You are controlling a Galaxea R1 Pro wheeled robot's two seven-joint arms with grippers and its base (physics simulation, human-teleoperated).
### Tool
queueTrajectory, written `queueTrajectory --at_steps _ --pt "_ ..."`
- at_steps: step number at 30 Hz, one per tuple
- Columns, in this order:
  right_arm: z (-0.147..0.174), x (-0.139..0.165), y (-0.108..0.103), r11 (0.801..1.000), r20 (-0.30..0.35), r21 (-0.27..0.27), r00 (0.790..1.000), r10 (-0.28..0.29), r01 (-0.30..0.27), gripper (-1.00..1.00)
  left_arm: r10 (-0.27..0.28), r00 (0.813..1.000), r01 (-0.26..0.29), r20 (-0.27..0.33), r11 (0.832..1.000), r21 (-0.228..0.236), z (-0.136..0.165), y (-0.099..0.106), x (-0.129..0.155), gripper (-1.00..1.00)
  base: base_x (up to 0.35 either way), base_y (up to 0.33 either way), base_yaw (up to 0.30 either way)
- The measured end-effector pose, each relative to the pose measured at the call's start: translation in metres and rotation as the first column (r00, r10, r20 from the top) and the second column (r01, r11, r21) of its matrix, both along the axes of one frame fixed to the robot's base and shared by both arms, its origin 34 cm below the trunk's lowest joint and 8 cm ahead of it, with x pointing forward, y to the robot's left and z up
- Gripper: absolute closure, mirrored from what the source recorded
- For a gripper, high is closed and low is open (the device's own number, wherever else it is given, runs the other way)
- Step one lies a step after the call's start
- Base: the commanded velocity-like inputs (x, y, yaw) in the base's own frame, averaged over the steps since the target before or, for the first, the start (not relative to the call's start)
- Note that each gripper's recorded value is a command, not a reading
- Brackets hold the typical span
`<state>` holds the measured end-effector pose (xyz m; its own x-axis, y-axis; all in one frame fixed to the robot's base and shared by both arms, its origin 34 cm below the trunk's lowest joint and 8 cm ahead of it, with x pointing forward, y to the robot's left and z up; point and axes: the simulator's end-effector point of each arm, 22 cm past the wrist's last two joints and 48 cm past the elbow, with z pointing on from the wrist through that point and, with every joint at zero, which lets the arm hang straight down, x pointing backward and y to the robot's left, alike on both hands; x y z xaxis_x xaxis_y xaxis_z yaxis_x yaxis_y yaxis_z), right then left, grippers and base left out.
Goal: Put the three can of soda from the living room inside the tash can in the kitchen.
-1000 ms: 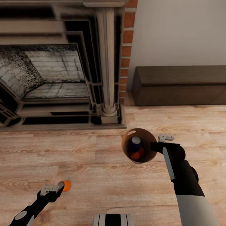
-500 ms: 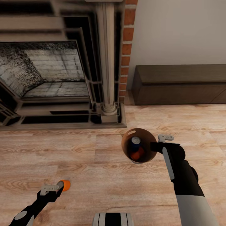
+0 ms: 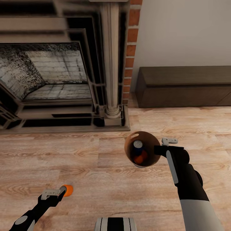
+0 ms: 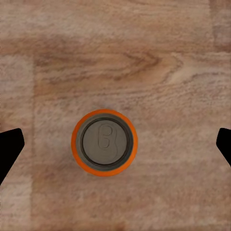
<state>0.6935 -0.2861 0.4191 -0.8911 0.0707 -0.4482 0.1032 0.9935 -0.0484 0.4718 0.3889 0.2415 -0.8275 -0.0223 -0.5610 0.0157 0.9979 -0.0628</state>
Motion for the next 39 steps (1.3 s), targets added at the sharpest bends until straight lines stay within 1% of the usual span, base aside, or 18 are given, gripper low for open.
queueTrajectory --at_steps 6,7,9,10,12,14,18,21,24,39 --pt "0.000 0.000 0.003 1.000 0.001 0.011 1.000 0.002 -0.002 1.00 0.000 1.000 0.000 0.000 1.000 0.003 0.000 0.000 0.000 -1.00 0.001 0.001 0.000" --pt "0.000 0.000 0.003 1.000 0.001 0.009 1.000 0.002 -0.002 1.00 0.007 1.000 -0.007 0.000 1.000 0.013 0.000 0.003 0.000 -1.00 0.000 0.000 0.000" --pt "0.000 0.000 0.002 1.000 0.000 0.006 1.000 0.003 -0.003 1.00 0.033 0.999 -0.033 0.000 0.998 0.050 -0.001 0.013 0.000 -1.00 0.000 0.000 0.000" --pt "-0.001 0.000 0.002 1.000 -0.001 0.005 1.000 0.003 -0.003 1.00 0.063 0.998 -0.063 0.002 0.994 0.092 0.000 0.024 0.000 -1.00 0.000 0.000 0.000" --pt "-0.001 0.000 0.003 1.000 0.000 0.008 1.000 0.003 -0.003 1.00 0.082 0.997 -0.082 0.005 0.989 0.121 0.000 0.032 0.000 -1.00 0.000 0.000 0.000" --pt "-0.001 0.000 0.003 1.000 0.000 0.010 1.000 0.003 -0.003 1.00 0.087 0.996 -0.087 0.006 0.987 0.131 0.000 0.034 0.000 -1.00 0.000 0.000 0.000" --pt "-0.001 0.000 0.003 1.000 -0.001 0.008 1.000 0.003 -0.003 1.00 0.091 0.996 -0.091 0.008 0.986 0.139 0.001 0.036 0.001 -1.00 0.000 0.000 0.000" --pt "-0.001 0.000 0.003 1.000 -0.001 0.007 1.000 0.003 -0.003 1.00 0.087 0.996 -0.090 0.027 0.986 0.142 0.005 0.036 0.009 -1.00 0.000 0.000 0.000" --pt "-0.001 0.000 0.003 1.000 -0.001 0.010 1.000 0.003 -0.003 1.00 0.084 0.996 -0.088 0.034 0.986 0.142 0.007 0.036 0.012 -1.00 0.000 0.000 0.000" --pt "-0.001 0.000 0.003 1.000 -0.001 0.006 1.000 0.003 -0.003 1.00 0.081 0.996 -0.083 0.024 0.987 0.136 0.004 0.032 0.009 -1.00 0.000 0.000 0.000"
